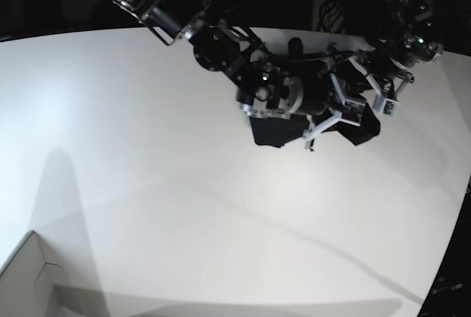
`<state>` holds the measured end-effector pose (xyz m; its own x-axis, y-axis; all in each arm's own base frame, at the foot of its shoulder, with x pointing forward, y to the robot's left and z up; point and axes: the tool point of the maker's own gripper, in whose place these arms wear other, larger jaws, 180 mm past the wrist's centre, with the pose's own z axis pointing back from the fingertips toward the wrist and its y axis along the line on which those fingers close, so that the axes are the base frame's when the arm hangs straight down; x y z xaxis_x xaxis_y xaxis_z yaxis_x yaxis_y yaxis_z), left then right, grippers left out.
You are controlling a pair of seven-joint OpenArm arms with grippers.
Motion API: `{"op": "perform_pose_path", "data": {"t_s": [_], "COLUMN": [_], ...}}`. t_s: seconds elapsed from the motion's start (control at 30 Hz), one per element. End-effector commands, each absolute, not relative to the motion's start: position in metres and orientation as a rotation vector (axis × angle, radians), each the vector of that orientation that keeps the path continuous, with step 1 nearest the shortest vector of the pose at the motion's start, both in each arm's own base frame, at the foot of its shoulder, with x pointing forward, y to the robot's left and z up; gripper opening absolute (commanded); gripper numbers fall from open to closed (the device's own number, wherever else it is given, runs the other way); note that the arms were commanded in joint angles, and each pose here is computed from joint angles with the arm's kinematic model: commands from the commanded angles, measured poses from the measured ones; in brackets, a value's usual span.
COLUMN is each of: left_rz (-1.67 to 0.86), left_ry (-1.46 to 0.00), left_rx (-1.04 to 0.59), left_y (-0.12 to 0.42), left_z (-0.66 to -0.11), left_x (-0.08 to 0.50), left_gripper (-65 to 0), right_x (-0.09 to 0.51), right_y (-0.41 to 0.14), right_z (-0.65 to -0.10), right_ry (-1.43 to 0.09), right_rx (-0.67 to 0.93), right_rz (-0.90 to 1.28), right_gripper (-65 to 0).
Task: Layout the t-shirt on the table in an organized manner, then fold the t-shirt properly
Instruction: 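Lay the folded end down with the right gripper and release it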
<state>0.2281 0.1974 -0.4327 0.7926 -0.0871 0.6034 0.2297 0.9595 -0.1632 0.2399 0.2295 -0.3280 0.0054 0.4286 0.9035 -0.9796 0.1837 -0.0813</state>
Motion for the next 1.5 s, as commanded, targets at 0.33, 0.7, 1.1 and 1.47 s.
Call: {"op": "perform_pose_path", "data": {"t_s": [0.33, 0.7, 1.1, 1.47], "left_rz": [-0.083, -0.081, -0.144, -0.082], "left_ry": [-0.582, -0.596, -0.816, -0.9], "left_rx": [-0.152, -0.147, -0.114, -0.164], "left_y": [0.238, 0.239, 0.233, 0.205], "left_z": [-0.437, -0.434, -0.351, -0.339], "left_x": [0.207, 0.211, 0.214, 0.227], "left_gripper": [-59.7, -59.7, -59.7, -13.7], "right_x": [0.234, 0.261, 0.284, 0.279], "right_y": [0.241, 0.206, 0.105, 0.048], "right_z": [-0.307, -0.26, -0.29, -0.321], "right_ry": [-1.052, -1.213, -1.204, -1.139], "right_rx": [0.799, 0.788, 0.605, 0.505], "right_rz": [1.237, 1.028, 0.805, 0.682], "right_gripper": [-37.2, -28.5, -28.6, -28.6]}}
